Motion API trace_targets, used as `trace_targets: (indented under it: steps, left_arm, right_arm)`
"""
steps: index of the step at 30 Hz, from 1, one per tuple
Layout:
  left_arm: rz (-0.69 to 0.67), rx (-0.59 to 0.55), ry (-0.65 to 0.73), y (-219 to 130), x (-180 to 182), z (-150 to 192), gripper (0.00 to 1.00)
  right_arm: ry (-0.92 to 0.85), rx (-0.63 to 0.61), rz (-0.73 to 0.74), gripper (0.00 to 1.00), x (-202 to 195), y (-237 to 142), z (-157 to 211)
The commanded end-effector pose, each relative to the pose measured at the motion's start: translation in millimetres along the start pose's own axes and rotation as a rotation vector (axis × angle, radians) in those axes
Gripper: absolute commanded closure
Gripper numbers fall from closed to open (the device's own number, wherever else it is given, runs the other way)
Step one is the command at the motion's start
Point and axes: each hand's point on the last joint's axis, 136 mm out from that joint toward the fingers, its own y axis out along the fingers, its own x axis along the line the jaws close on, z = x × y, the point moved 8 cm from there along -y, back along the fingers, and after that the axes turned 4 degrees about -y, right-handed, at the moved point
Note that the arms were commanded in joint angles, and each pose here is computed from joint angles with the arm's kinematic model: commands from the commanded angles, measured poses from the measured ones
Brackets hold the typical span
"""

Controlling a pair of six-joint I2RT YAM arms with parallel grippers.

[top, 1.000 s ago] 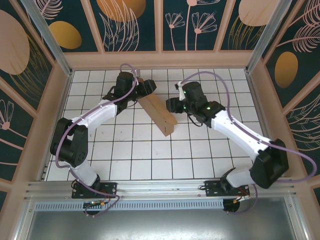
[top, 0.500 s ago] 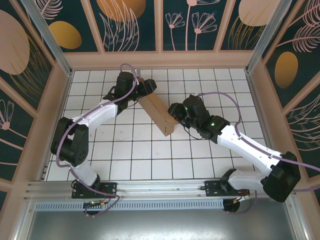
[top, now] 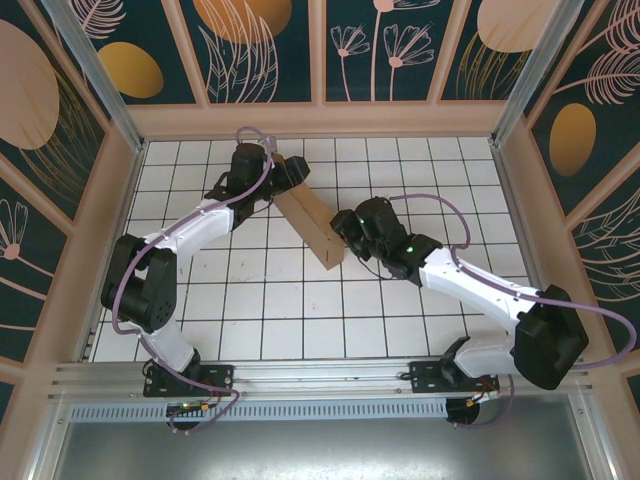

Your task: Fold the paper box

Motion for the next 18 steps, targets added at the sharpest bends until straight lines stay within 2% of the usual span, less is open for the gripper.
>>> trace_targets:
  steps: [1,8,18]
  left_arm:
    - [-0.145,0.122,-0.094,3.2,37.6,33.1,0.39]
    - [-0.19,0.107,-0.157,-14.6,38.9,36.4,0.37]
    - [-0.257,0.037,-0.339,-48.9,54.0,53.7,0.35]
  right_arm:
    - [-0.016,-0.028,0.062,0.56,-8.1,13.7,-9.0]
    - [-0.092,-0.093,0.15,0.54,-19.1,24.8,-51.7]
    - [-0.285,-0.079,0.154,0.55,-6.8,56.4,-77.5]
